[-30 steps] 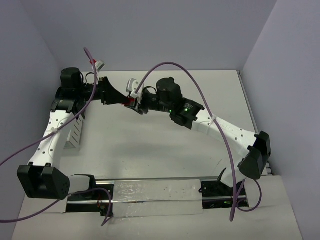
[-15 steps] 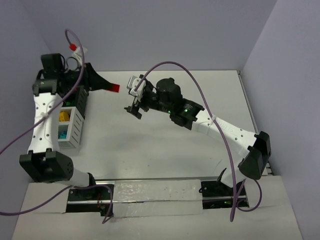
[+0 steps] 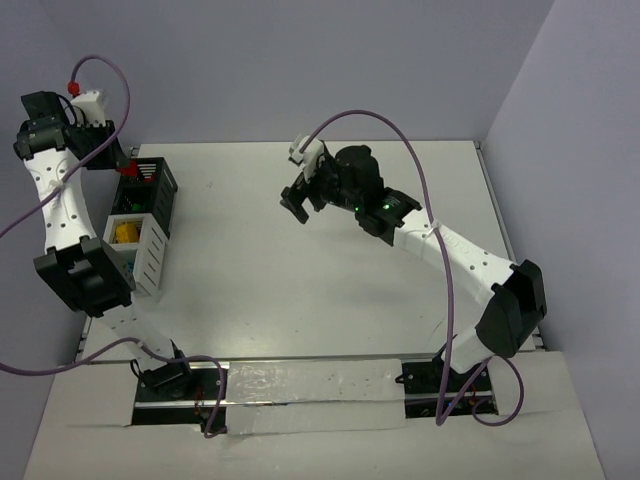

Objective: Sort the legos into containers by color

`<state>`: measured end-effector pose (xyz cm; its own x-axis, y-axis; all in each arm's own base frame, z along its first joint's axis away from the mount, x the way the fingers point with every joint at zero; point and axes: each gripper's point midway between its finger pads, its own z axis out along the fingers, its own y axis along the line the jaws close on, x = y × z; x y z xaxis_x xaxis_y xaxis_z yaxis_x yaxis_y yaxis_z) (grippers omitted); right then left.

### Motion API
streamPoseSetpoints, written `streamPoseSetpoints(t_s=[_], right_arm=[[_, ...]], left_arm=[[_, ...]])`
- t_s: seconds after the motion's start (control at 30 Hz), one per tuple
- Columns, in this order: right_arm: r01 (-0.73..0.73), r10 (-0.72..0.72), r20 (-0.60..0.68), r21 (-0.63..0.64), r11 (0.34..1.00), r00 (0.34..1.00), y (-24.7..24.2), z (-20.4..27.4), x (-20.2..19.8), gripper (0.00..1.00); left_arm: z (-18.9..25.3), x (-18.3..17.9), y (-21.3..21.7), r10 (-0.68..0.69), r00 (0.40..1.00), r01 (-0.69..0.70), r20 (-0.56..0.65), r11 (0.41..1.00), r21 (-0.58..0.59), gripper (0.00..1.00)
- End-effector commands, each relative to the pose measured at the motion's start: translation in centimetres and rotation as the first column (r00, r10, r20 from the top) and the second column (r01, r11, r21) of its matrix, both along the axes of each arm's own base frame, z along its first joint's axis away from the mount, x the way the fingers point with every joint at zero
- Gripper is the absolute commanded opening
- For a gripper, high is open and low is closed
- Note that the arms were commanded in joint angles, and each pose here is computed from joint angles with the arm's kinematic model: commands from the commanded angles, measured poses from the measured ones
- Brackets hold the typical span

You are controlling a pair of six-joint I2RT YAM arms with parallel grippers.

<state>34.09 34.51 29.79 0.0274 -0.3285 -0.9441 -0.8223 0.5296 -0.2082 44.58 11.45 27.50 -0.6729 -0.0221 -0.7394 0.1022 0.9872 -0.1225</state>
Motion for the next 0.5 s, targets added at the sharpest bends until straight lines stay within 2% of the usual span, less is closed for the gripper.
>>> streamPoseSetpoints(t_s=[0.0, 0.27, 0.47], right_arm=[[0.033, -0.028, -0.068, 0.063, 0.997, 0.997, -1.2, 0.6, 0.8, 1.0], [0.048, -0.043, -0.092, 0.051, 0.998, 0.995, -2.0, -0.3, 1.6, 1.0], [0.058, -0.053, -0.1, 0.045, 0.997, 0.994, -2.5, -0.8, 1.8, 1.0]], left_arm=[[1.3, 3.1, 4.4, 0.104, 0.986, -0.127, 0.127, 0.973, 0.193, 0.0], [0.2, 7.6, 5.2, 0.113, 0.975, -0.145, 0.193, 0.976, 0.161, 0.01], [-2.2, 9.5, 3.7, 0.085, 0.983, -0.101, 0.165, 0.991, 0.09, 0.02]])
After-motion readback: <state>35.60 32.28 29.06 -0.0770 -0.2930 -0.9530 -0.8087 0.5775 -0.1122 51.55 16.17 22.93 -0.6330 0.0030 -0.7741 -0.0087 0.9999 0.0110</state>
